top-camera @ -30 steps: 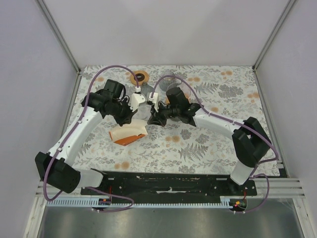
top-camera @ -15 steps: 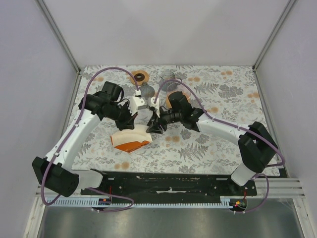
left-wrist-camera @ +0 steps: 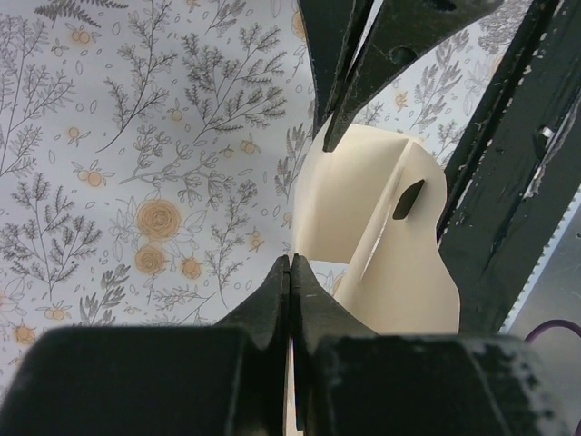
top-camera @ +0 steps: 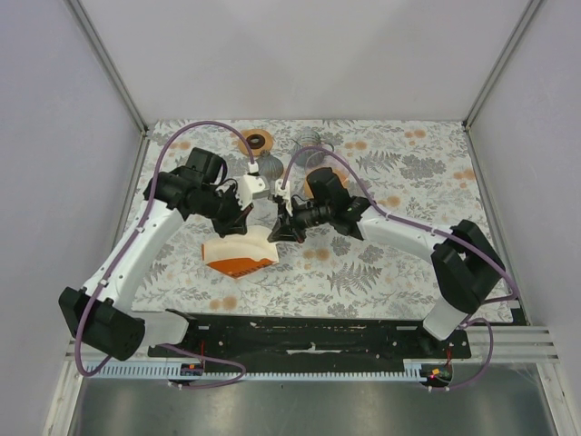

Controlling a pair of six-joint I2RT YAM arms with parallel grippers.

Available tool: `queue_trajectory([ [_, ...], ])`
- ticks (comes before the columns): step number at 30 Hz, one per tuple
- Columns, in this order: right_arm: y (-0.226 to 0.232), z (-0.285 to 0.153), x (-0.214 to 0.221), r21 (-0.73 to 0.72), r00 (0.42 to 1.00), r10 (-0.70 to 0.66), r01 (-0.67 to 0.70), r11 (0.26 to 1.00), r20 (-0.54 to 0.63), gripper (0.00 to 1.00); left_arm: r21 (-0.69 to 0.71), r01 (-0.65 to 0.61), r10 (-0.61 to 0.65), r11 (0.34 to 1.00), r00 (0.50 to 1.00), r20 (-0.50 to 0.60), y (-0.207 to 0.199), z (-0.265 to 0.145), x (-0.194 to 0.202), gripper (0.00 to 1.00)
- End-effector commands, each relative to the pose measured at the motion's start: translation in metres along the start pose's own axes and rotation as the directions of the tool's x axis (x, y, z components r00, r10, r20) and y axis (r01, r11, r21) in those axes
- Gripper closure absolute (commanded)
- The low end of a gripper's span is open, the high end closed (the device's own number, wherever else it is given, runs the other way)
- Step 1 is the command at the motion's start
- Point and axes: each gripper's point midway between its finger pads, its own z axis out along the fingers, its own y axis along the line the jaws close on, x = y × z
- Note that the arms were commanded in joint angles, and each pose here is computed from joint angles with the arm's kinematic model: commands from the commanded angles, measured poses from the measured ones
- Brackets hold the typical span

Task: Place the coffee filter in the dripper
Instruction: Adjust the coffee filter holder, then place the coffee filter holder at the center of the board.

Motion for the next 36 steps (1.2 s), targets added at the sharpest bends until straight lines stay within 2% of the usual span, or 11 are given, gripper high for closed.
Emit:
queue_trajectory([
  [1,-0.022,0.016,-0.003,0.035,1.000,0.023,-0.023,0.999,0.008,1.00,-0.078,-0.020,0.020,0.997,1.000,0.002,0.025,0.012,-0.003,0.98],
  [5,-0.047,0.031,0.016,0.111,0.998,0.055,-0.055,0.992,0.003,1.00,-0.115,-0.009,0.007,0.993,1.000,-0.020,0.045,0.030,0.007,0.94],
  [7,-0.053,0.033,0.021,0.138,0.999,0.053,-0.054,0.989,0.010,1.00,-0.115,-0.009,0.006,0.993,1.000,-0.021,0.049,0.036,0.011,0.87],
  [11,-0.059,0.035,0.030,0.164,0.999,0.037,-0.040,0.986,0.018,1.00,-0.082,-0.007,0.005,0.997,1.000,-0.027,0.045,0.043,0.020,0.65],
  [14,-0.059,0.038,0.046,0.158,0.999,0.034,-0.031,0.987,-0.012,1.00,-0.074,0.035,-0.038,0.997,0.998,-0.041,0.048,0.039,0.033,0.50],
  [18,-0.057,0.039,0.062,0.148,0.999,0.030,-0.024,0.989,-0.038,1.00,-0.096,0.095,-0.098,0.991,0.995,-0.030,0.059,0.019,0.043,0.37],
  [21,-0.057,0.041,0.062,0.144,0.999,0.023,-0.018,0.989,-0.031,1.00,-0.128,0.092,-0.098,0.988,0.994,-0.043,0.067,0.008,0.052,0.34],
  [25,-0.055,0.040,0.065,0.135,0.999,0.011,-0.006,0.991,-0.035,1.00,-0.144,0.083,-0.099,0.986,0.989,-0.106,0.074,0.007,0.075,0.32],
  [30,-0.054,0.039,0.067,0.137,0.999,-0.001,0.007,0.991,-0.039,1.00,-0.137,0.106,-0.122,0.985,0.987,-0.109,0.084,0.015,0.081,0.33],
  [36,-0.053,0.033,0.066,0.153,0.999,-0.025,0.030,0.988,-0.037,1.00,-0.145,0.126,-0.148,0.981,0.977,-0.153,0.093,0.029,0.095,0.53],
])
